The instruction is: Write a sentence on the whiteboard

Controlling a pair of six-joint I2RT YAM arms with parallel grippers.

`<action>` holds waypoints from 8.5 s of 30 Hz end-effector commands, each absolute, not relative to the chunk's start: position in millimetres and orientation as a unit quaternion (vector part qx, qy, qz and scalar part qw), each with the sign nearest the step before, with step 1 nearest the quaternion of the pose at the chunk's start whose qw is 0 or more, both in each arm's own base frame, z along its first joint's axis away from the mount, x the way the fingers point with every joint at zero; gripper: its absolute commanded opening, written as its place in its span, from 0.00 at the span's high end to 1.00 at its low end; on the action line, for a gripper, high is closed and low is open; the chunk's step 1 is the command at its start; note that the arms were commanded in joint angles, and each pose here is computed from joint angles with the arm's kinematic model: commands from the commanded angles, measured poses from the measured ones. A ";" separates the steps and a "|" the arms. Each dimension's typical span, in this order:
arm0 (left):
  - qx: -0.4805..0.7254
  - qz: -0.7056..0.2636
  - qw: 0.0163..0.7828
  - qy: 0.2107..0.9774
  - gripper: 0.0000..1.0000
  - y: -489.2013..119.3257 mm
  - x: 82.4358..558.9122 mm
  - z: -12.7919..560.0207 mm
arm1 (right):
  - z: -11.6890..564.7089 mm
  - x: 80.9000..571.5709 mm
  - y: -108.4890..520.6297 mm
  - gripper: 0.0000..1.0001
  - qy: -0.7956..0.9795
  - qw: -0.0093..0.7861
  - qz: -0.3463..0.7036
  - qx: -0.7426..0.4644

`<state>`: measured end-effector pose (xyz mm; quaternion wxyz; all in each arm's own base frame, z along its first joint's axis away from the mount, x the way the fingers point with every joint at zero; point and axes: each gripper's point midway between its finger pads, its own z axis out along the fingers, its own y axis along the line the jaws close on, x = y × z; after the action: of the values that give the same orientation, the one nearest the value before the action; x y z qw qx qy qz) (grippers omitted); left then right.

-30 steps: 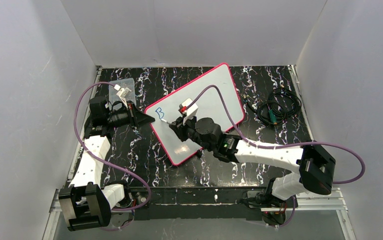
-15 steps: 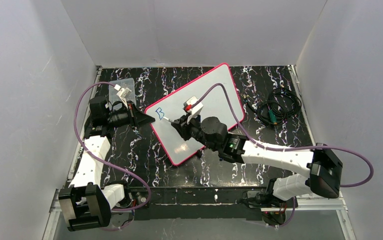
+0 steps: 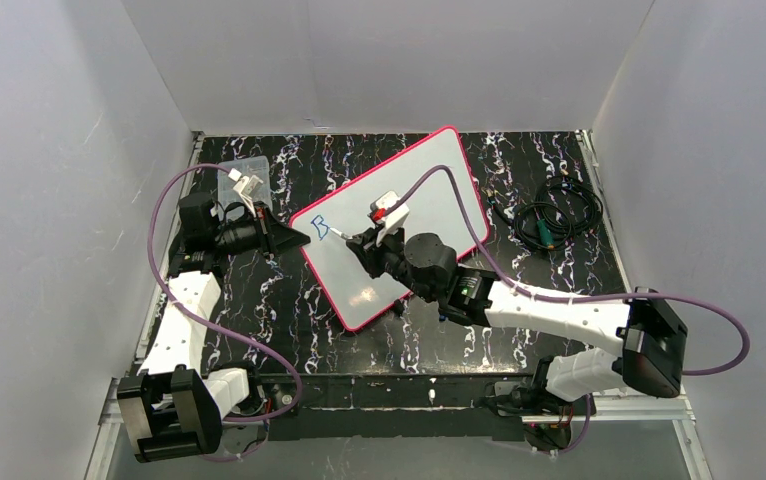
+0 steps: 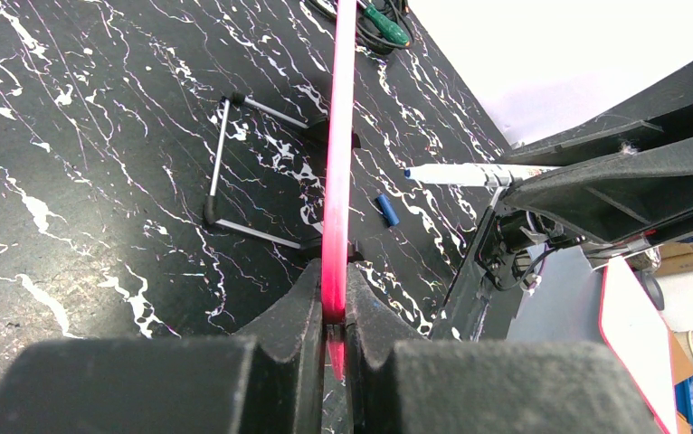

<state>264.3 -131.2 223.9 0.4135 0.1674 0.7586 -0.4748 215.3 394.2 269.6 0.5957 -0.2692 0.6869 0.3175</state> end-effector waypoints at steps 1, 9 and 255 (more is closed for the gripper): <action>0.196 -0.463 0.436 0.746 1.00 -130.7 262.4 237.2 | 288.2 225.3 396.2 0.99 0.669 0.624 0.318 -0.249; 0.196 -0.464 0.436 0.746 1.00 -130.8 262.3 237.3 | 291.7 232.4 403.2 0.99 0.665 0.632 0.313 -0.245; 0.196 -0.462 0.439 0.745 1.00 -131.1 262.2 238.9 | 272.9 271.7 360.7 0.99 0.653 0.610 0.368 -0.257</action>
<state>261.7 -130.9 225.3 0.4149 0.1675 0.7597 -0.4719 268.8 356.0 249.2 0.5873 -0.2663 0.6804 0.3480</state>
